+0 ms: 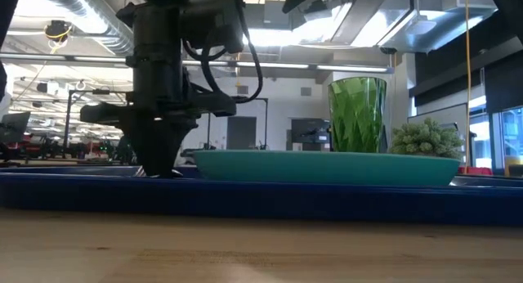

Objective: Pick and place plate/cup/fork/spoon on tray
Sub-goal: Put the orange spoon on the left of the green plate on the blue tray

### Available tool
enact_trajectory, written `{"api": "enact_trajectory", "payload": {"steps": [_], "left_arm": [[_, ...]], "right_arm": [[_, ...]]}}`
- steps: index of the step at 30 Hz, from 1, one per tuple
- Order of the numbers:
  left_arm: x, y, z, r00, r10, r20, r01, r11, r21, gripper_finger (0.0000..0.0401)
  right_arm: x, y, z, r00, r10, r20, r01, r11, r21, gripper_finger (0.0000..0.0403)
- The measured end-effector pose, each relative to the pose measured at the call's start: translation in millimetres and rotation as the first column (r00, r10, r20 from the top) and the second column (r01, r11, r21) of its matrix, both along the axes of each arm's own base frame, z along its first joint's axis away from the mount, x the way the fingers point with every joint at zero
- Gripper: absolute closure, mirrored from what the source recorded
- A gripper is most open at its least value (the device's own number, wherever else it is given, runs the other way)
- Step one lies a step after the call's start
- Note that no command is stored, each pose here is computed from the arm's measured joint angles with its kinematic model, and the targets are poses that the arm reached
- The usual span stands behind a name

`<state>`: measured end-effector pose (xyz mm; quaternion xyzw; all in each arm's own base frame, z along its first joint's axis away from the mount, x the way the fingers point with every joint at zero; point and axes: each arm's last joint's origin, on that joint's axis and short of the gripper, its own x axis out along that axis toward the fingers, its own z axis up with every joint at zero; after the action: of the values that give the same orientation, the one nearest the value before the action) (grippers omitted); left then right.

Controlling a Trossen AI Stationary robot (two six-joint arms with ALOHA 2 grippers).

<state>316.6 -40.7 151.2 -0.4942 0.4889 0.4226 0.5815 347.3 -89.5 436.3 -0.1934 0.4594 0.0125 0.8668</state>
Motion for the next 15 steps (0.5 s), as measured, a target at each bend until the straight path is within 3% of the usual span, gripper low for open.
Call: {"api": "enact_trajectory", "payload": {"steps": [6,15], "left_arm": [[-2.3,0.6,-3.6,1.0,-0.024,-0.016,0.024,1.0,0.013,0.0392],[-2.7,-1.4,-0.9,0.987,-0.162,0.001,0.162,0.986,-0.041,0.0397]], "right_arm": [[0.0,0.0,0.0,1.0,0.0,0.0,0.0,1.0,0.0,0.0398],[0.0,0.1,0.0,1.0,0.0,-0.001,0.0,1.0,0.0,0.0398]]}}
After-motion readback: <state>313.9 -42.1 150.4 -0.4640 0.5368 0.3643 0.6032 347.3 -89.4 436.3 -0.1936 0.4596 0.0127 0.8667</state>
